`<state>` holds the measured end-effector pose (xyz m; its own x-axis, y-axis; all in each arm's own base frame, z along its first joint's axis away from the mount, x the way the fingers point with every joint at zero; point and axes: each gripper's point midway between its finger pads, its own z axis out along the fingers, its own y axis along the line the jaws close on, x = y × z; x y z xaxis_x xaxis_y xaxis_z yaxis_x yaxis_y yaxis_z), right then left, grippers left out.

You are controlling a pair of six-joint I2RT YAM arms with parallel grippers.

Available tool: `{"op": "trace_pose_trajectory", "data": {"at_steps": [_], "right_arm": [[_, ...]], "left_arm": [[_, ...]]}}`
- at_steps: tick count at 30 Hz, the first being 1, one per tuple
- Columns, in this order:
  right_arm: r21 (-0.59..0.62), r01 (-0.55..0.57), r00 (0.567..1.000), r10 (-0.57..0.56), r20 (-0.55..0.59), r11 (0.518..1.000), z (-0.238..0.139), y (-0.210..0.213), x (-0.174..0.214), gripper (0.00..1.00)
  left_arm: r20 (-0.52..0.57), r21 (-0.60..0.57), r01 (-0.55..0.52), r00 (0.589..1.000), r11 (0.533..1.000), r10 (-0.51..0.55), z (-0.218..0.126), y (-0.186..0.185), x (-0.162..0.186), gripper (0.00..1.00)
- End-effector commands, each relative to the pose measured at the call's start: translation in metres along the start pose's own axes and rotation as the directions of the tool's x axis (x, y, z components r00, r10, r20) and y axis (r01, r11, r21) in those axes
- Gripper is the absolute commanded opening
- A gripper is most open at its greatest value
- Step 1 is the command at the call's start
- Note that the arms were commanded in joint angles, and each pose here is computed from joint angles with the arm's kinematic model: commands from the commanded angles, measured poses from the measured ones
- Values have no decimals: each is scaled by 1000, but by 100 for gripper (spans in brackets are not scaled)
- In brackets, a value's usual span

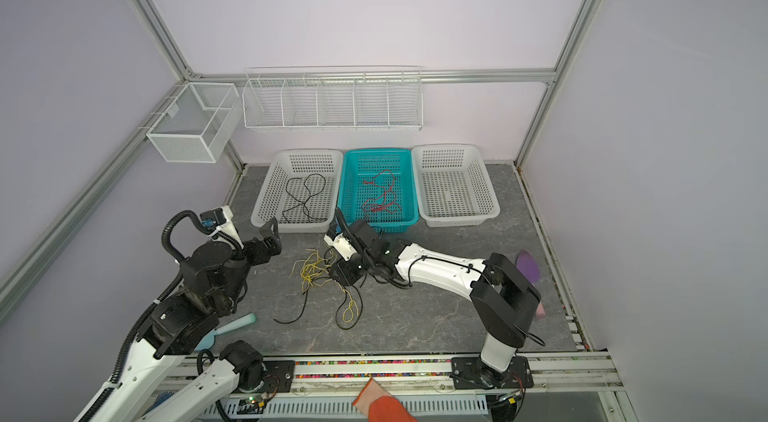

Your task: Untangle the cables

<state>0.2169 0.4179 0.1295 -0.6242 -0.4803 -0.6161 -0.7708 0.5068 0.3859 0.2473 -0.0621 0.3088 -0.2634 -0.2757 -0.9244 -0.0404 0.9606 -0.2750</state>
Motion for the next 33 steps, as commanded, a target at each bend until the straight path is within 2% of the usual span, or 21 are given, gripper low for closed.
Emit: {"op": "trace_pose_trajectory", "data": {"at_steps": [1,7,15,22,27,28,33], "right_arm": [[27,48,999,-49,22,998,17,0,-4,41],[112,119,993,-121,6,987,39,-2,-9,42],[187,98,994,-104,20,977,56,-15,-23,42],[167,103,995,-104,-3,981,78,-16,-26,42],[201,116,993,-110,-40,973,91,-27,-22,42],[213,116,993,-109,-45,970,94,-30,-21,41],[237,124,992,-115,-52,964,93,-38,-21,23]], "left_arm": [[-167,-6,110,980,994,-110,3,5,50,99],[-238,-21,168,957,986,-168,7,8,81,99],[-193,-91,192,959,977,-206,-1,31,85,99],[-197,-119,204,954,972,-225,-4,41,96,99],[-188,-121,209,955,970,-229,-7,45,97,99],[-187,-121,211,955,970,-231,-7,45,97,99],[-203,-118,208,952,971,-229,-4,42,102,99]]}}
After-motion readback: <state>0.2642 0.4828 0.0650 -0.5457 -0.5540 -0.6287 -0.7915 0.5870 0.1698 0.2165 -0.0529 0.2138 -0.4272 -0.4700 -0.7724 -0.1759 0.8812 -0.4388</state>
